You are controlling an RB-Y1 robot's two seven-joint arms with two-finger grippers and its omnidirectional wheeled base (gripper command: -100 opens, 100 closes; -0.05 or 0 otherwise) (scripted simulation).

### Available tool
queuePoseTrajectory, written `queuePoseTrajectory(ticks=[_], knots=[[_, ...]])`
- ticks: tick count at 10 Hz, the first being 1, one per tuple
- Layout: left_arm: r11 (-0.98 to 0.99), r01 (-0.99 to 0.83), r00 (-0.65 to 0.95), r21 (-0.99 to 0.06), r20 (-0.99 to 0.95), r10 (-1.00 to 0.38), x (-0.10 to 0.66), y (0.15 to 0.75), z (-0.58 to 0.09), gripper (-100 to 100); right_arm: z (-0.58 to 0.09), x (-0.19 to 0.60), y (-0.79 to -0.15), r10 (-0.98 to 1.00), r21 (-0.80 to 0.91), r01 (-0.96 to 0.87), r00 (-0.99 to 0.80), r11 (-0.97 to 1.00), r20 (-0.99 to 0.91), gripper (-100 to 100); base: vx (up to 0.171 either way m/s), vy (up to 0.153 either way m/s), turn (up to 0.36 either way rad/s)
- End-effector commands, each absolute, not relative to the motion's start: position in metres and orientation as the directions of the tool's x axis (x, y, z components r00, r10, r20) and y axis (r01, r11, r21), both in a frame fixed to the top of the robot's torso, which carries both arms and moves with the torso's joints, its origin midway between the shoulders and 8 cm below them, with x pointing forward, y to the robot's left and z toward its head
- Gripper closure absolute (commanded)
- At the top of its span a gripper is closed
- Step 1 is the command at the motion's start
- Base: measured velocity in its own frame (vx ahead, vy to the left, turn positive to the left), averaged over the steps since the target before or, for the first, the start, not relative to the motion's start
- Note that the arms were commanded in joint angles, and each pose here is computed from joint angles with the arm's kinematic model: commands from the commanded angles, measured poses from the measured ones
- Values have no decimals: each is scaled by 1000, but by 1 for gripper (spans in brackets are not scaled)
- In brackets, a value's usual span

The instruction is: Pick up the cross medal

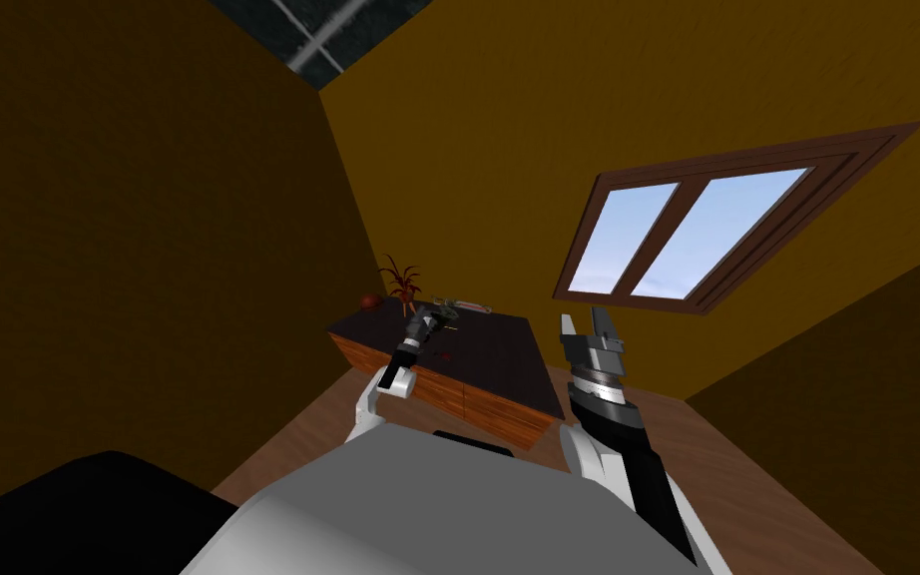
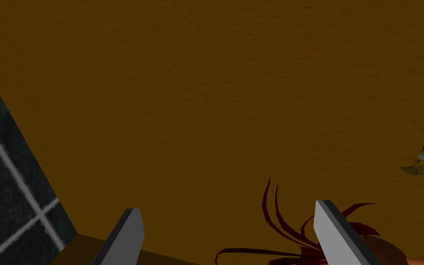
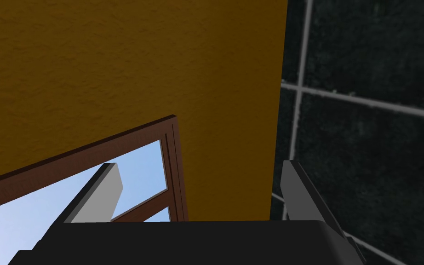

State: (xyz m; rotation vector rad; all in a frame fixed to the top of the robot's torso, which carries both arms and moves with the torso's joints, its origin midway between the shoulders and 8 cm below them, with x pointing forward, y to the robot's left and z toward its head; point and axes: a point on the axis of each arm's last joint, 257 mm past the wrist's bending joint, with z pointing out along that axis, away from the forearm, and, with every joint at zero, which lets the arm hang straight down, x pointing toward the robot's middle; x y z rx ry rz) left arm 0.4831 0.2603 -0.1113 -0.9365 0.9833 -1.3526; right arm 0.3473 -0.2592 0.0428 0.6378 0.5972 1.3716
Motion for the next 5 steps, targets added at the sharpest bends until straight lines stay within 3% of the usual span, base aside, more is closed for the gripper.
queuePoseTrajectory(ticks=[1, 5], knots=[[-1, 280, -18, -960, -4, -1000, 491, 261, -132, -100, 43, 347, -259, 994, 719, -690, 107, 87, -18, 0, 6, 40, -11], [-51, 171, -15, -984, 49, -999, 517, 265, -167, -100, 43, 347, -259, 994, 719, -690, 107, 87, -17, 0, 3, 31, -15]])
